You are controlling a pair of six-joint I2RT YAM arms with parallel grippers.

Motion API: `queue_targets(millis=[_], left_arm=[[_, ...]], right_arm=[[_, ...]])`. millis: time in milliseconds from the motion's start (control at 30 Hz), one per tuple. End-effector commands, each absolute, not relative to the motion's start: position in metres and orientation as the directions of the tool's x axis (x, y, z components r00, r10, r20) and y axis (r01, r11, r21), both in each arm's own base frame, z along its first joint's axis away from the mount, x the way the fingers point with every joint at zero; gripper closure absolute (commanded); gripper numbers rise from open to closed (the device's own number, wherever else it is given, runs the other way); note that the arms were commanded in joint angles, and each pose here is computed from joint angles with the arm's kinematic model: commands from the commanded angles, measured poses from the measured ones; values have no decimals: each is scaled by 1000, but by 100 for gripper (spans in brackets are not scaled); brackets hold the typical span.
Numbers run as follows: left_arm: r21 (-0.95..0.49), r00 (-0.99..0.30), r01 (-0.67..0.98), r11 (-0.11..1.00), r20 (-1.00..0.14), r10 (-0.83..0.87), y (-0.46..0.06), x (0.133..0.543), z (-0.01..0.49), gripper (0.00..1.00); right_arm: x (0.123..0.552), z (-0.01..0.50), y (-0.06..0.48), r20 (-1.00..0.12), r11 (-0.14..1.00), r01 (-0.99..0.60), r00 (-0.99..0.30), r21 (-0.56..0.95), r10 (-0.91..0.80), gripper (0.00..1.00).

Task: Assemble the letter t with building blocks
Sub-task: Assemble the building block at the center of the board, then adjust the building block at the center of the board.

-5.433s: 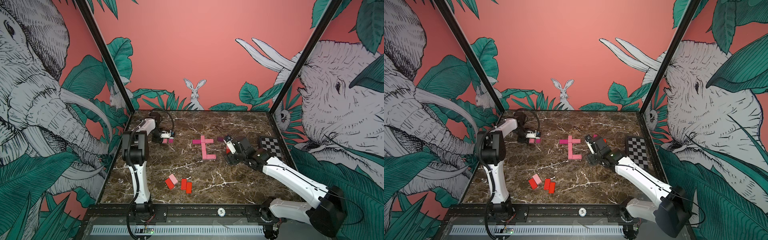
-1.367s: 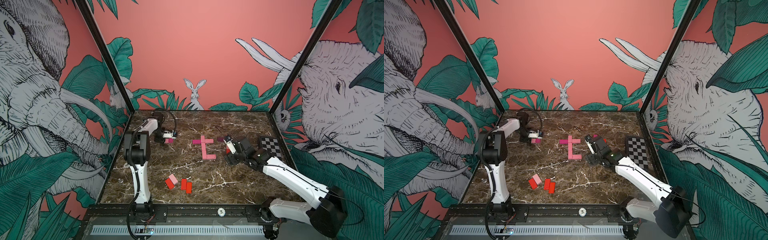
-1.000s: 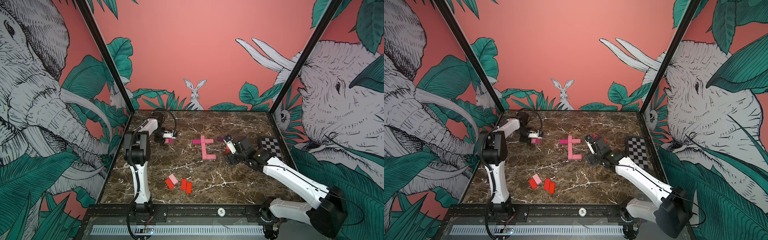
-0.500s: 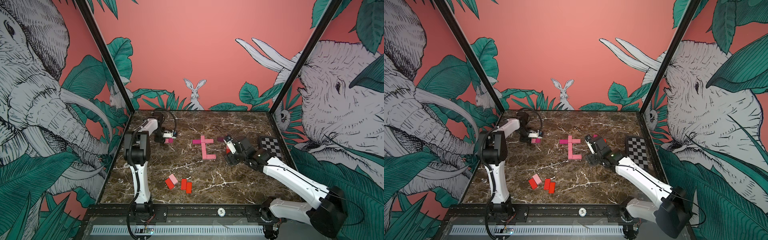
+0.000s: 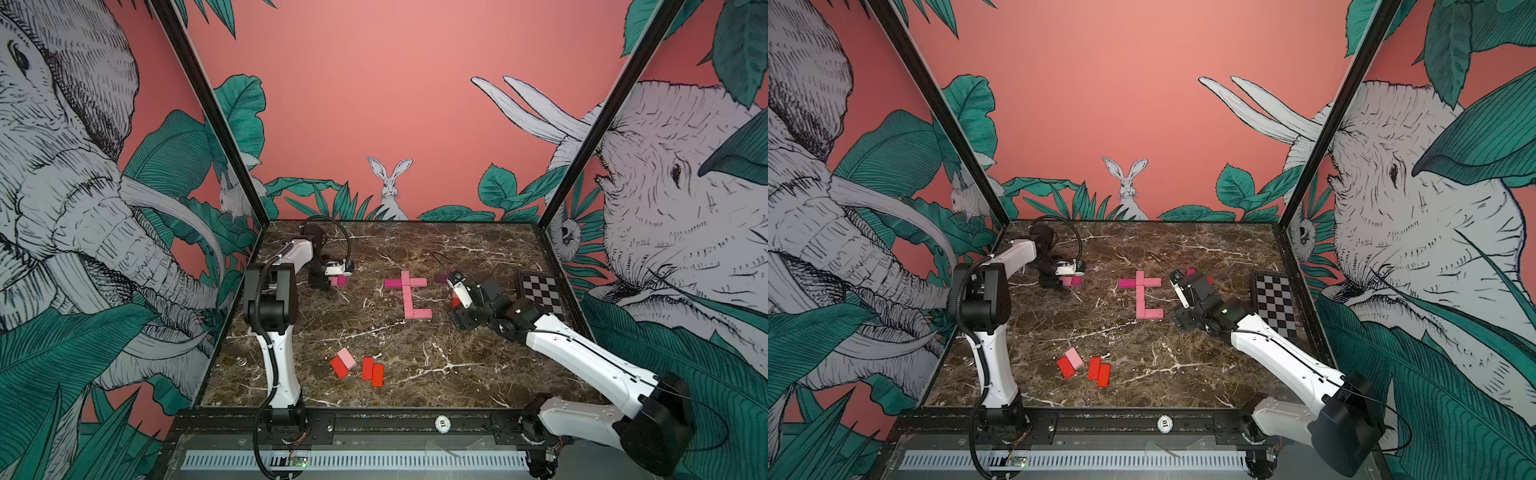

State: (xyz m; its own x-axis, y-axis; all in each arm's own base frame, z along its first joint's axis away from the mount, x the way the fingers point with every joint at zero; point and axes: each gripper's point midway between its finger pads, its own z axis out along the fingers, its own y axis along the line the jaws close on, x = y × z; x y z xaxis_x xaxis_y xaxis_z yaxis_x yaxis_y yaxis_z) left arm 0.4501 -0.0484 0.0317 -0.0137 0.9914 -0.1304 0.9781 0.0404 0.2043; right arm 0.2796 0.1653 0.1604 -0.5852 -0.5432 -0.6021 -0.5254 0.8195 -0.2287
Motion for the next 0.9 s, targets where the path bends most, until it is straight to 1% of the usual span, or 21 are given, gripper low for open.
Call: queue_targets(millis=[0,67,100,133,200,333,400,433,500,567,600,633,667,767,800,867], left_arm=[[241,4,970,39,-177,984,-54,443,60,34],[262,-1,964,52,-191,982,-56,443,69,26],[285,-11,956,70,-203,979,-56,445,76,18],[308,-27,947,94,-217,976,-56,448,83,14],[350,-65,924,153,-252,966,-56,453,102,9],[423,-172,858,290,-296,940,-47,462,137,7],[443,-248,813,378,-324,913,-42,465,156,6],[448,-288,786,426,-346,893,-40,466,166,7],[447,-408,695,564,-402,820,-32,470,185,8],[408,-523,582,704,-475,708,-26,469,206,7],[376,-558,531,759,-519,647,-26,466,215,7],[341,-565,510,790,-560,606,-31,460,222,5],[291,-569,487,824,-610,552,-38,453,226,1],[158,-555,422,892,-733,393,-56,429,238,1],[118,-557,375,920,-764,325,-57,422,240,1],[70,-551,347,935,-792,264,-66,401,243,1]], right_arm=[[280,166,166,-627,826,-520,-573,-219,-527,10],[280,166,166,-629,826,-520,-573,-217,-525,9],[280,167,166,-632,826,-520,-571,-216,-524,10],[280,168,166,-634,826,-521,-569,-215,-524,9],[280,169,167,-637,827,-521,-567,-212,-521,9],[281,173,167,-649,831,-515,-563,-209,-512,9],[281,174,167,-657,835,-509,-560,-208,-505,8],[281,175,167,-660,836,-508,-559,-207,-502,9],[282,177,166,-668,841,-500,-555,-208,-495,8],[283,179,166,-675,844,-495,-553,-205,-489,8],[283,179,166,-677,845,-494,-552,-205,-487,8],[282,179,166,-678,845,-495,-551,-203,-486,8],[282,179,166,-681,846,-493,-551,-201,-482,8],[283,178,167,-681,847,-494,-552,-197,-481,8],[283,178,167,-680,846,-495,-552,-198,-482,8],[283,177,167,-677,847,-493,-555,-201,-484,8]])
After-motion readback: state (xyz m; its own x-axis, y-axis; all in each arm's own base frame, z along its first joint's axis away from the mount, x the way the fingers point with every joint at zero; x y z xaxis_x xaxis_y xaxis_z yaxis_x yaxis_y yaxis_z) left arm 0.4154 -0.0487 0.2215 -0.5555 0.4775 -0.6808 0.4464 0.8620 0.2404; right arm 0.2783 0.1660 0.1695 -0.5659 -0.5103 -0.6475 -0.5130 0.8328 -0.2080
